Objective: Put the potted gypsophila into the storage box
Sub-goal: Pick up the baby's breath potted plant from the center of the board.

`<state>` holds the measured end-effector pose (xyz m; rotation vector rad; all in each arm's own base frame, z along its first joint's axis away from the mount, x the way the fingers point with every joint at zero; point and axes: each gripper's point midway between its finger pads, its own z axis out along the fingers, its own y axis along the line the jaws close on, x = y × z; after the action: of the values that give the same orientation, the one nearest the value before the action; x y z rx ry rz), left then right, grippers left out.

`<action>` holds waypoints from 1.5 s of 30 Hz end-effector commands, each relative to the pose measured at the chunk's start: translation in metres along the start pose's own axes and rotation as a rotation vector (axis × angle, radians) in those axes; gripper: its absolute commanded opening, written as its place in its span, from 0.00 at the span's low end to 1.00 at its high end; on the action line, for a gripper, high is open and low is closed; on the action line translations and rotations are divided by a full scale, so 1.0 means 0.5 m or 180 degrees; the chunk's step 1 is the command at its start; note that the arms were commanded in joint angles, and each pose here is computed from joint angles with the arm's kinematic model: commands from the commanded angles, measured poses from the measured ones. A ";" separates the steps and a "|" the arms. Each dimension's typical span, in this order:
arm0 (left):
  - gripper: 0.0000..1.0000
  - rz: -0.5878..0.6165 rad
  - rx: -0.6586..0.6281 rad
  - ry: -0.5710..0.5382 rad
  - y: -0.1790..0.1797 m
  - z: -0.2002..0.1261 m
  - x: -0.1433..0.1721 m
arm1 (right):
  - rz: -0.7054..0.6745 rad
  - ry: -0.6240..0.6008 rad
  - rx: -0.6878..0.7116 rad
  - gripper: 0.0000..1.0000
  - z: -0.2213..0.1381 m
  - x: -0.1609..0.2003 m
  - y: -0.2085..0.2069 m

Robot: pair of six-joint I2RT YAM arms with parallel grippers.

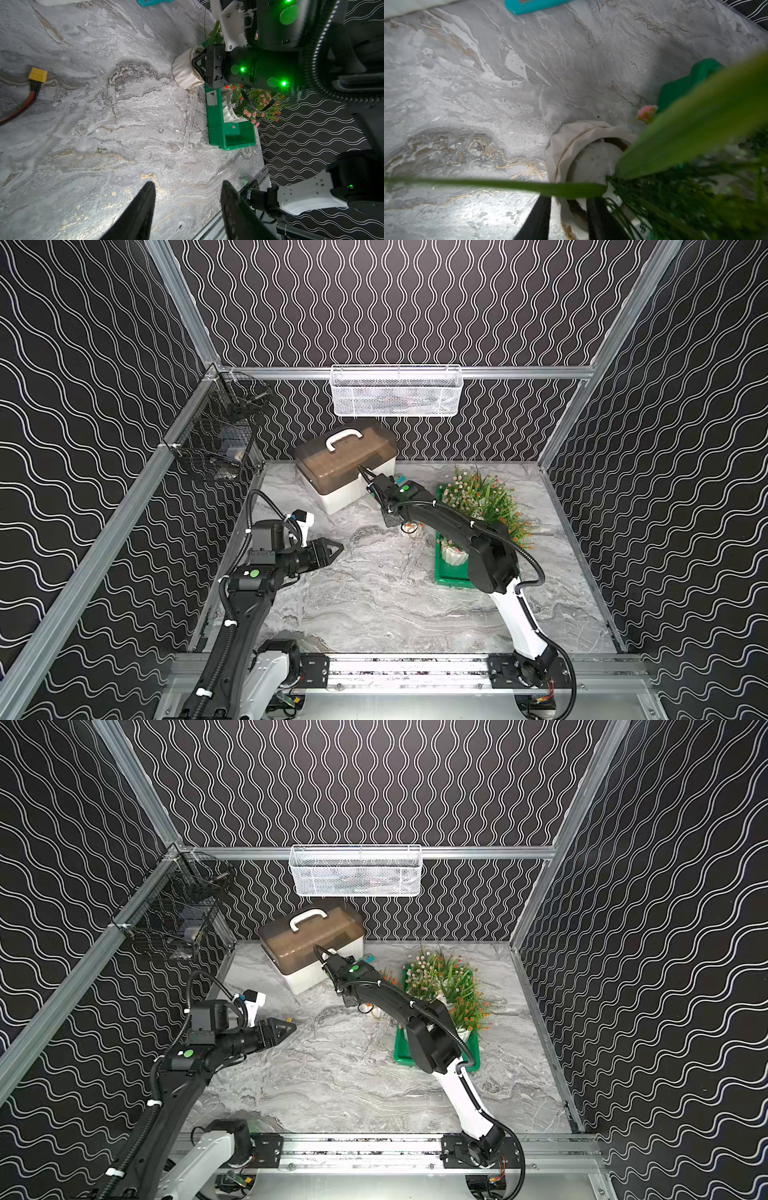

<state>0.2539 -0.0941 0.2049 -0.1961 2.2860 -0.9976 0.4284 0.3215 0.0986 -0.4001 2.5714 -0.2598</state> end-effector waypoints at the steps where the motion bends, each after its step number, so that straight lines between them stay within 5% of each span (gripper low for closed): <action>1: 0.55 0.0032 0.0050 -0.0042 -0.007 -0.002 -0.005 | -0.0016 0.0084 -0.0023 0.30 0.012 0.012 0.003; 13: 0.54 0.0010 0.0052 -0.0022 -0.004 0.001 -0.002 | 0.0034 0.0219 -0.0243 0.22 0.047 0.036 0.027; 20: 0.55 0.0003 0.0029 -0.0029 -0.002 0.000 -0.002 | 0.0027 0.0265 -0.0293 0.01 0.053 0.042 0.030; 45: 0.55 0.0053 -0.0056 0.0051 -0.003 0.009 0.014 | 0.0104 -0.0581 -0.0966 0.00 -0.229 -0.011 0.032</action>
<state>0.2518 -0.0982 0.1982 -0.1912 2.3098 -0.9855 0.3710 0.3418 0.1695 -0.4905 2.5069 0.1044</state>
